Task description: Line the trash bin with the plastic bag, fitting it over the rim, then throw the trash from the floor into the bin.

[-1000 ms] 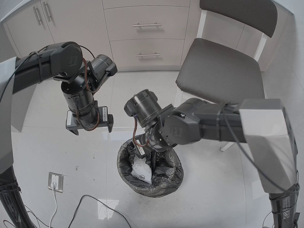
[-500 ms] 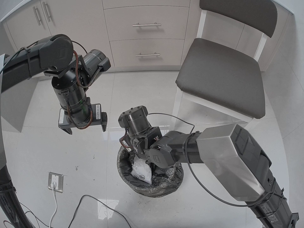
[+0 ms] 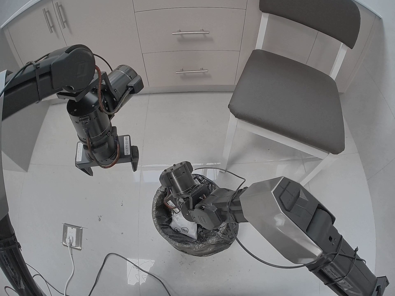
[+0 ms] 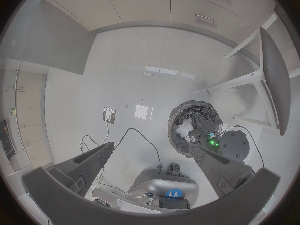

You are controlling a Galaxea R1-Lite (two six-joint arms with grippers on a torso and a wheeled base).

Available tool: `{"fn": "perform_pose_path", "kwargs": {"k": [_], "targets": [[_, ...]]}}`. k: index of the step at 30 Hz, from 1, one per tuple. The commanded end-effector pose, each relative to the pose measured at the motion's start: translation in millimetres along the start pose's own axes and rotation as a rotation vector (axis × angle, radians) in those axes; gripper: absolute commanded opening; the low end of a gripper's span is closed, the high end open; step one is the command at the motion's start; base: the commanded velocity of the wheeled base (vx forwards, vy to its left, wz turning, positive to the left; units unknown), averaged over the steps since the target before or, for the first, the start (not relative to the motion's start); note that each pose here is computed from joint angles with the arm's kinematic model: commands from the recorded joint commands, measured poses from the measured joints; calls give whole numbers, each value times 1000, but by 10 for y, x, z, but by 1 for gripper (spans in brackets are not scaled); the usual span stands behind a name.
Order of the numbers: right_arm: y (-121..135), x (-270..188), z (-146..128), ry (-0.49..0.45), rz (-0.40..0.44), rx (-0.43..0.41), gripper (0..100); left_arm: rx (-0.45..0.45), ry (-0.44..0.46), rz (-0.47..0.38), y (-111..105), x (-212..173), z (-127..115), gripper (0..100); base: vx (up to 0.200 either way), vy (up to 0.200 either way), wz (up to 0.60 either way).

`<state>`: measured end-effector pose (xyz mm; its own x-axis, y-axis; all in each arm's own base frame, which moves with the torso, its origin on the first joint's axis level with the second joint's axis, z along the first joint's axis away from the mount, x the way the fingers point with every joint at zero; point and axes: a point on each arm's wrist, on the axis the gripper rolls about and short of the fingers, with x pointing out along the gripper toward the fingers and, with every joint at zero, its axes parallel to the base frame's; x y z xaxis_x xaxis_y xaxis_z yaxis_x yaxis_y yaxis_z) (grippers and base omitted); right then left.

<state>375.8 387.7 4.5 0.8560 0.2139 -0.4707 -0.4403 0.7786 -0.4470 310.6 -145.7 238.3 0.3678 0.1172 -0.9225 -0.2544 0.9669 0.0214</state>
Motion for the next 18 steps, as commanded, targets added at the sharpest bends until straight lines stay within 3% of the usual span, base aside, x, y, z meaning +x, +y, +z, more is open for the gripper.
{"fn": "perform_pose_path", "kwargs": {"k": [1,18], "targets": [[47,153,-212,45,-1,-14,0,2,10,8,-16,51,8,100,0,0,0],[203,388,-626,121,9,-24,0,-20,17,15,-7,87,25,100,0,0,0]]}}
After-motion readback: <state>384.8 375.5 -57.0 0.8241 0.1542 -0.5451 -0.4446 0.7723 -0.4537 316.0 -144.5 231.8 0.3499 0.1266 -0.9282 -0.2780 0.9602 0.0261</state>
